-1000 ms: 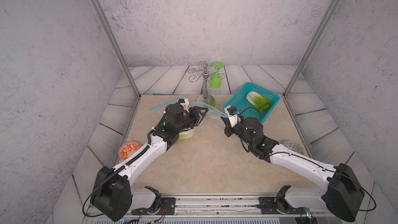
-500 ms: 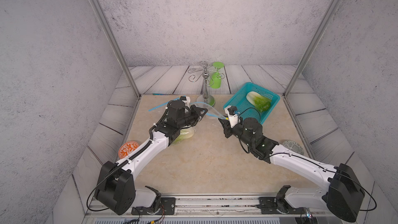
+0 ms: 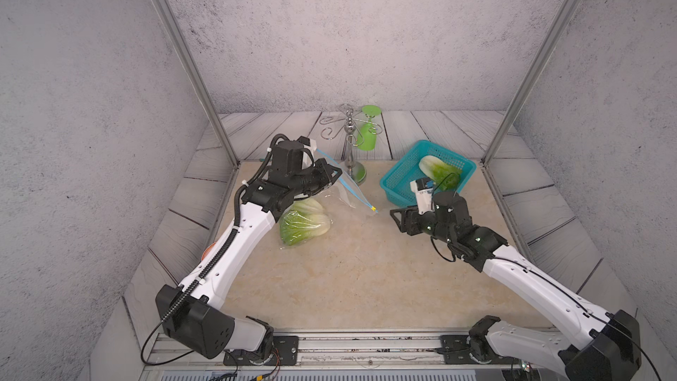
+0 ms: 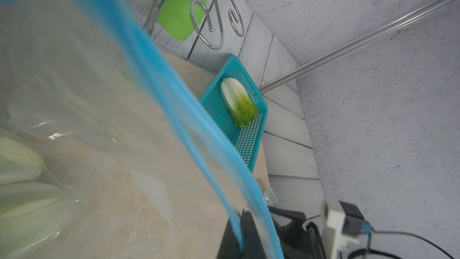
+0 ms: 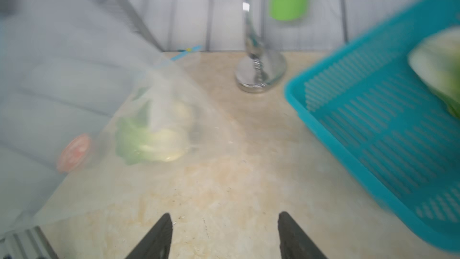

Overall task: Put the chinese cabbages into a zipper bag and zip it
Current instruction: Open the zipper of the food storage bag at the center of the board, then pick up the Chinese cabbage from the basket.

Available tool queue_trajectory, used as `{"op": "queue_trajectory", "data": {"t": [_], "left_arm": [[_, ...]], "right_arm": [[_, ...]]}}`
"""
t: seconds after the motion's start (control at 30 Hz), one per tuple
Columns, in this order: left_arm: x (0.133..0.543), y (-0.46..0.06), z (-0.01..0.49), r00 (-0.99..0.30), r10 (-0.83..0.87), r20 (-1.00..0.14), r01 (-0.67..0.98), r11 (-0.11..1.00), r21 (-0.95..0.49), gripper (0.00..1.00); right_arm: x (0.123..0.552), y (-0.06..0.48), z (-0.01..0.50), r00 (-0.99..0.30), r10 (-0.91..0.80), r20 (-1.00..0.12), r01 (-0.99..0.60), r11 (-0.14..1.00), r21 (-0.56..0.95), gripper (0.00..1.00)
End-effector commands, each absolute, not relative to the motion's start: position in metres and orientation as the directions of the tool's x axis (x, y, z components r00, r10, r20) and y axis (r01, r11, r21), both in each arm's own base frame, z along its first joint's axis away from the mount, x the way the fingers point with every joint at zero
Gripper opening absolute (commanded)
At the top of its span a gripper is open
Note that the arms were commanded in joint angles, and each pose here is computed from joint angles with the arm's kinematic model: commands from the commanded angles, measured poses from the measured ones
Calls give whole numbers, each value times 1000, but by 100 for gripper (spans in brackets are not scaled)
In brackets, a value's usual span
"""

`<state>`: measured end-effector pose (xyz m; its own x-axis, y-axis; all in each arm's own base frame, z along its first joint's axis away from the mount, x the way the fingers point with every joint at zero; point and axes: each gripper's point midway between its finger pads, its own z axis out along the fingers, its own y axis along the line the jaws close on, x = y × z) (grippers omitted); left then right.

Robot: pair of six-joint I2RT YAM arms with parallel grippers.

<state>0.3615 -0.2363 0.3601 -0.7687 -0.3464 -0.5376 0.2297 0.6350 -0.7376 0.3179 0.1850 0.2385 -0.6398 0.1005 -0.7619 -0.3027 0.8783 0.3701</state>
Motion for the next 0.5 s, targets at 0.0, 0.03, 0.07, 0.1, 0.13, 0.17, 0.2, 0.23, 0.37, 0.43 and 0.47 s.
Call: {"op": "queue_trajectory", "data": {"t": [0.0,0.03,0.07,0.1,0.13,0.17,0.2,0.23,0.37,0.43,0.47], "left_arm": [[334,-235,338,-829,-98,-551,297,758,-581,0],[328,-239,337,-834,-35,-551,326,774,-543,0],[321,-242,335,-838,21,-546,351,787,-508,0],[316,-244,334,-839,63,-541,369,796,-479,0],[310,-248,331,-837,114,-535,396,801,-449,0],[303,-251,327,-837,163,-522,420,803,-422,0],[298,-254,324,-835,199,-513,438,805,-401,0],[291,-259,321,-830,246,-501,466,799,-379,0],[269,-272,298,-814,386,-433,543,772,-331,0],[269,-273,283,-817,404,-411,543,779,-314,0],[268,-274,276,-819,407,-404,543,778,-316,0]], "right_arm": [[330,139,227,-751,306,-585,-22,874,485,68],[343,124,229,-744,342,-573,26,873,487,68],[357,110,230,-734,371,-569,68,873,482,68],[370,97,231,-721,400,-566,111,873,475,69],[384,82,228,-709,433,-557,166,870,464,70],[399,69,224,-705,446,-552,195,869,454,71],[412,60,220,-702,440,-559,206,878,432,72],[426,48,215,-700,427,-573,228,893,388,73],[483,9,214,-691,336,-640,253,942,221,82],[508,-6,215,-693,288,-661,252,956,153,86],[520,-11,213,-702,262,-663,245,962,120,88]]}}
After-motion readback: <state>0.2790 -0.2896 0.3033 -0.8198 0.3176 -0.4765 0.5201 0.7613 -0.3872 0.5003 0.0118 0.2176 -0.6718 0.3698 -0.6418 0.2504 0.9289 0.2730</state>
